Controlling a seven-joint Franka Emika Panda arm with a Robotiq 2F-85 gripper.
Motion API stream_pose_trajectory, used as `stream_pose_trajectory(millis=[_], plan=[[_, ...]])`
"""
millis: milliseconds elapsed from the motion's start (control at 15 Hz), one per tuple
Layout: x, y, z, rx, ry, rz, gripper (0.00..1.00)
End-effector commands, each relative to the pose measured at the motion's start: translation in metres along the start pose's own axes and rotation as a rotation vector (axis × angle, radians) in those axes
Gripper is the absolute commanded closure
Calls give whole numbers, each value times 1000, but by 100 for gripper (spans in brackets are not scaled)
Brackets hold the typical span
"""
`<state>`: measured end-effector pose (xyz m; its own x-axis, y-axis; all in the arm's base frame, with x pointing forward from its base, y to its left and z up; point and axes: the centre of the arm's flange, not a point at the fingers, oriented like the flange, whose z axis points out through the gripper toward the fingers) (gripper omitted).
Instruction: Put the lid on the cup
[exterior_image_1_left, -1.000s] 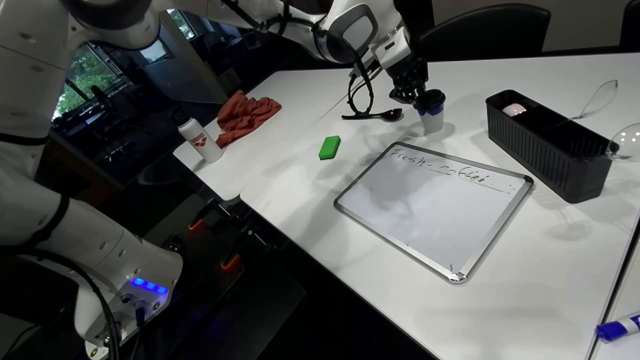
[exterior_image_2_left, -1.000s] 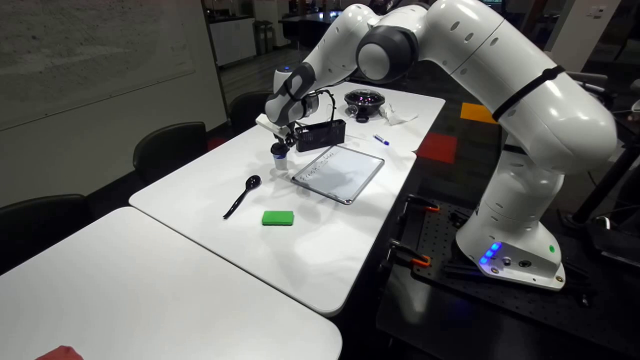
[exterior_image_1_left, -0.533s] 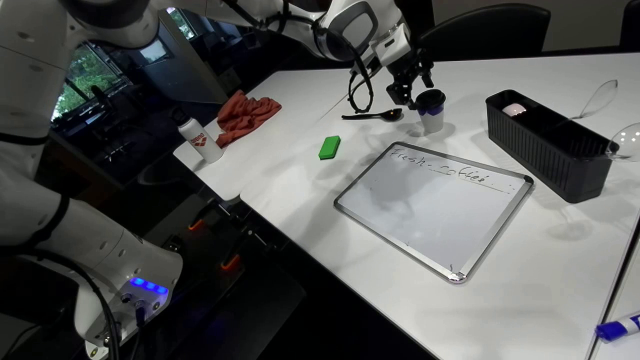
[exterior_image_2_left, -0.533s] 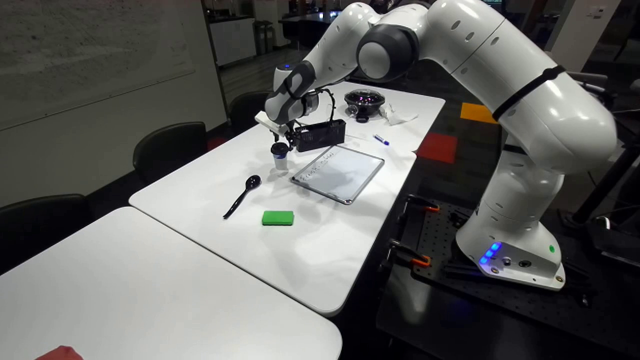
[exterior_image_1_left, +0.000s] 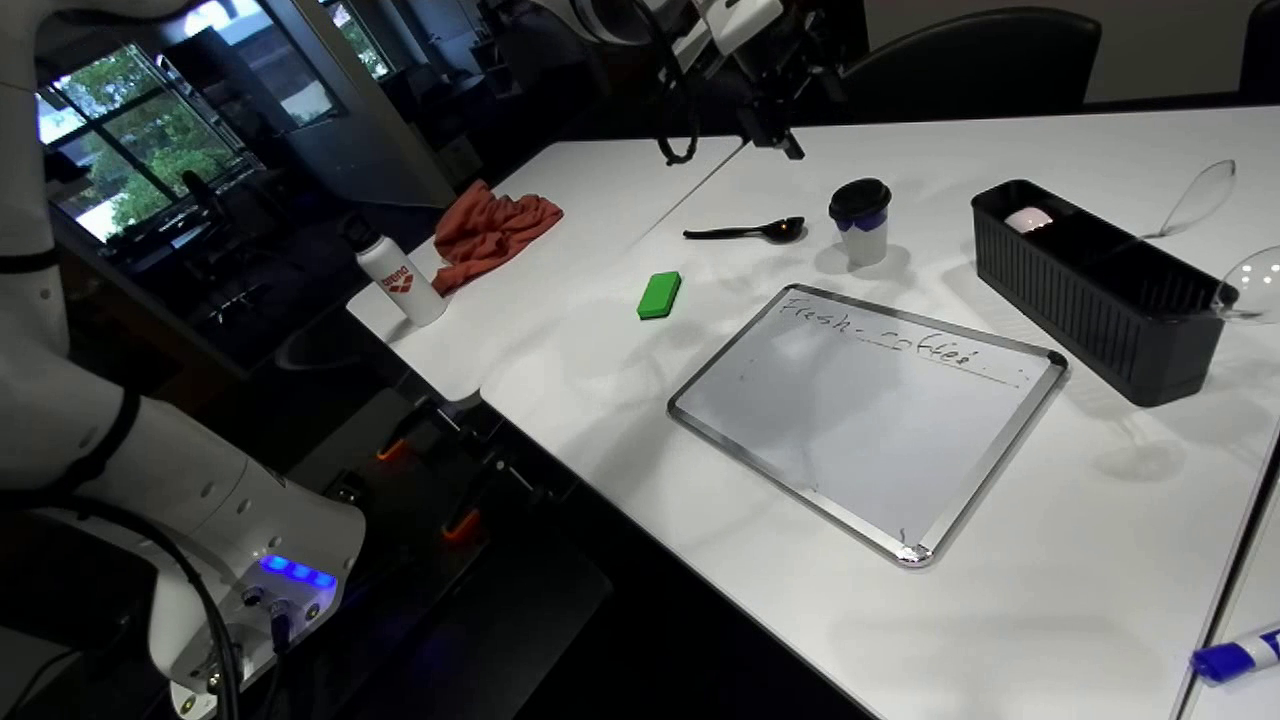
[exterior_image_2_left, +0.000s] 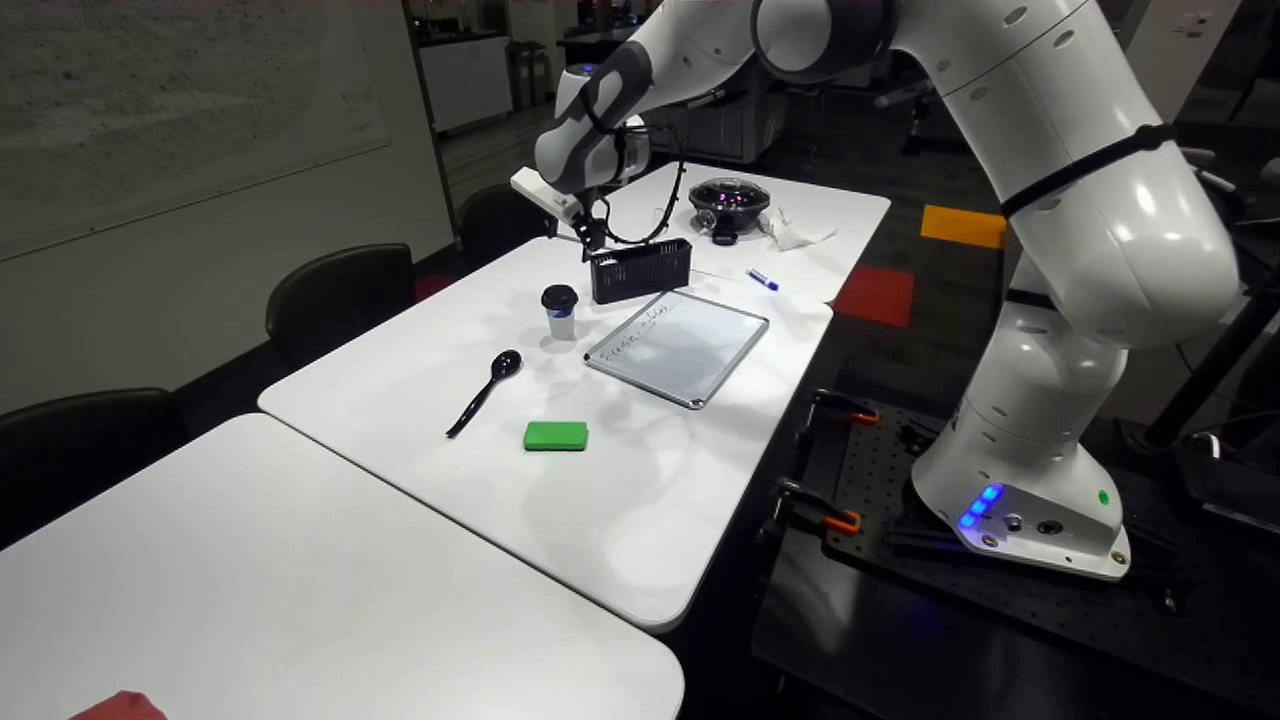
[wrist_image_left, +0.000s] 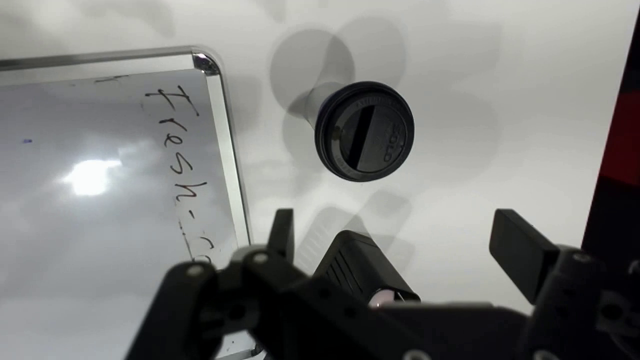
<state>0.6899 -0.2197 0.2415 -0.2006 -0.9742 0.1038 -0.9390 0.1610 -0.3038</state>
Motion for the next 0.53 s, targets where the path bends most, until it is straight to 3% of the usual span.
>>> stream_pose_trajectory(millis=[0, 467], plan=[[2, 38, -74, 19, 6, 11, 0], [3, 56, -117, 24, -4, -21, 0]])
